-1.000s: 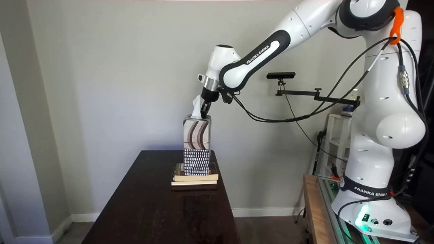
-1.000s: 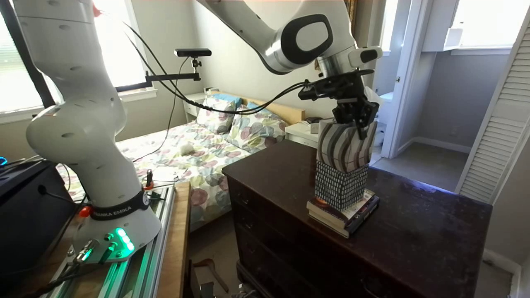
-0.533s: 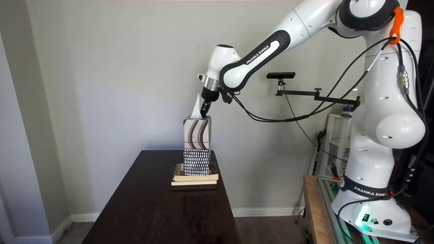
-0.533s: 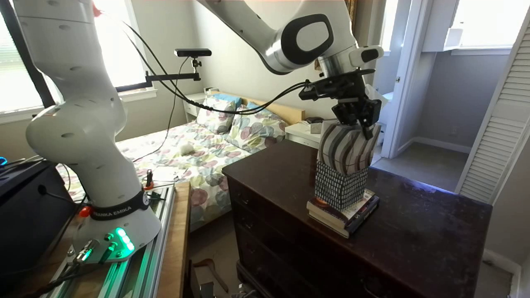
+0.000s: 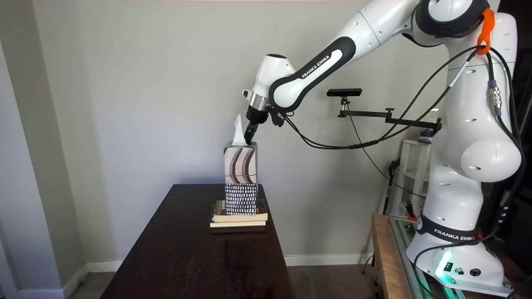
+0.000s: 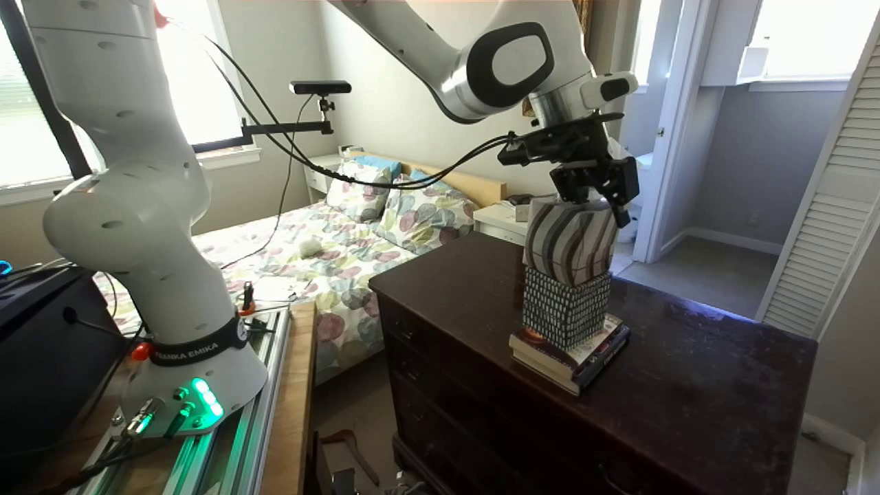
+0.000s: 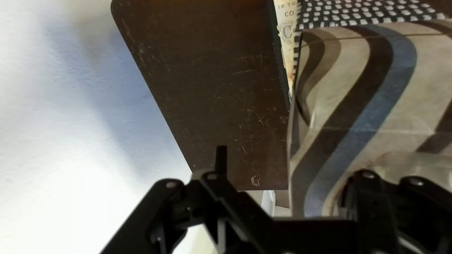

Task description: Stack the tissue boxes on the book, then pull out a tissue

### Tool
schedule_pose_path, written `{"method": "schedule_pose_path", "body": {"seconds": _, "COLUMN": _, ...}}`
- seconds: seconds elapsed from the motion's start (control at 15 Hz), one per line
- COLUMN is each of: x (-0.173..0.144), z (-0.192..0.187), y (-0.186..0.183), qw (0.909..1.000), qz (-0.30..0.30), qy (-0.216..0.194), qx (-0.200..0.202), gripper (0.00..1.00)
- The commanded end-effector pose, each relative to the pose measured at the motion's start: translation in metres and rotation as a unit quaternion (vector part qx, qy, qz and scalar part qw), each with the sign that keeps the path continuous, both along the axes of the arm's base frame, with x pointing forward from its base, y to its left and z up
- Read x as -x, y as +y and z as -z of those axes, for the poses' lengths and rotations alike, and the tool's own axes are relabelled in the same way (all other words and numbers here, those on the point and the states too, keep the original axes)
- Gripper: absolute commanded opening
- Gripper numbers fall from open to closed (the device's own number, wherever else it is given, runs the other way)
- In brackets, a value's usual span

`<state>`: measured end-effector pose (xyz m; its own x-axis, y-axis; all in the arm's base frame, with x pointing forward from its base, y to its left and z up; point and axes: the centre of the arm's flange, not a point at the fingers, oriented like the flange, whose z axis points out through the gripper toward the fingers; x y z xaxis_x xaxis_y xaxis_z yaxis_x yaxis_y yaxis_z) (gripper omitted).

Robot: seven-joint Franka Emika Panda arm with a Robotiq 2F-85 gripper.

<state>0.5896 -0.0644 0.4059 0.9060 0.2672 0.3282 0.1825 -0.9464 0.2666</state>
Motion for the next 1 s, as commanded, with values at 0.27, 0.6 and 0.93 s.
{"method": "schedule_pose_path", "body": {"seconds": 0.27, "x": 0.000, "z": -0.004, "y": -0.004, "qw": 0.9996, "qz": 0.017, "qy": -0.018, "qx": -0.016, "gripper": 0.71}}
{"method": "schedule_pose_path", "body": {"seconds": 0.6, "x": 0.001, "z": -0.011, "y": -0.005, "qw": 0.9991, "qz": 0.023, "qy": -0.027, "qx": -0.023, "gripper": 1.00}}
{"method": "schedule_pose_path", "body": {"seconds": 0.93, "x": -0.001, "z": -0.012, "y": -0.008, "qw": 0.9984, "qz": 0.040, "qy": -0.032, "qx": -0.025, "gripper": 1.00}}
